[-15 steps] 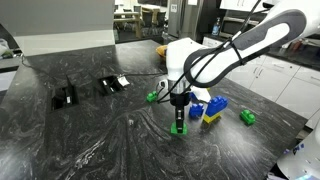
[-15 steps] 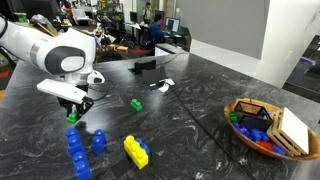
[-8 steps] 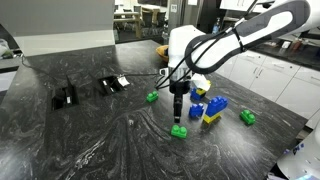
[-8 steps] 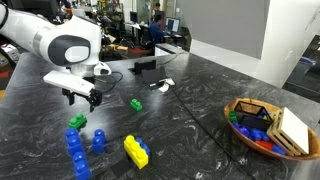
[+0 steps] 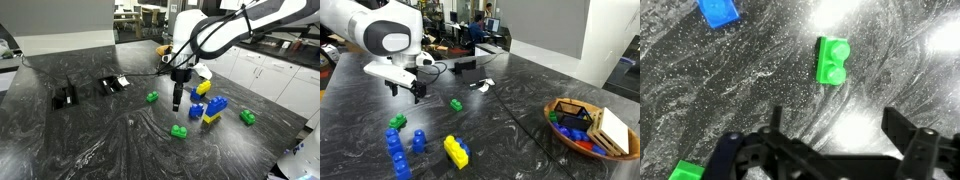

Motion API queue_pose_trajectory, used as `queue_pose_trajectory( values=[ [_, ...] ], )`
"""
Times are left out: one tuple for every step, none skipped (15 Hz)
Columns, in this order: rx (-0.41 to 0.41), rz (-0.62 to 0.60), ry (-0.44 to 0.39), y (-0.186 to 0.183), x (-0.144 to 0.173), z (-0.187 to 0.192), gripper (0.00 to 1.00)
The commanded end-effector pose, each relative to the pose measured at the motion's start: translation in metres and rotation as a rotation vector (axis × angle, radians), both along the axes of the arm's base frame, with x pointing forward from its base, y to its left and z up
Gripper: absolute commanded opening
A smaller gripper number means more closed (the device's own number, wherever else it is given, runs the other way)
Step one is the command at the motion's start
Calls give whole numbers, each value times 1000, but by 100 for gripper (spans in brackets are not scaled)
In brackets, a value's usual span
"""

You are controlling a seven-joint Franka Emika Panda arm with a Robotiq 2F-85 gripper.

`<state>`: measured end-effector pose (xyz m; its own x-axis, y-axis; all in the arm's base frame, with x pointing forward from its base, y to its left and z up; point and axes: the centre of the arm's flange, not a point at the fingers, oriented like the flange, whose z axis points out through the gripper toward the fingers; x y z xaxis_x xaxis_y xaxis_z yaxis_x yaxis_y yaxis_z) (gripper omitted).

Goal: Move the green block in the back on the right forward

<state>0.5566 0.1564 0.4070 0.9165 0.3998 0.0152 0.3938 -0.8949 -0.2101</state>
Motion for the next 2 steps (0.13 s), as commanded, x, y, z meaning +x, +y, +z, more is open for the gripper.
queue_pose_trajectory(
  values=[
    [0, 0, 0, 0, 0, 0, 100],
    [0, -1, 0, 0, 0, 0, 100]
  ],
)
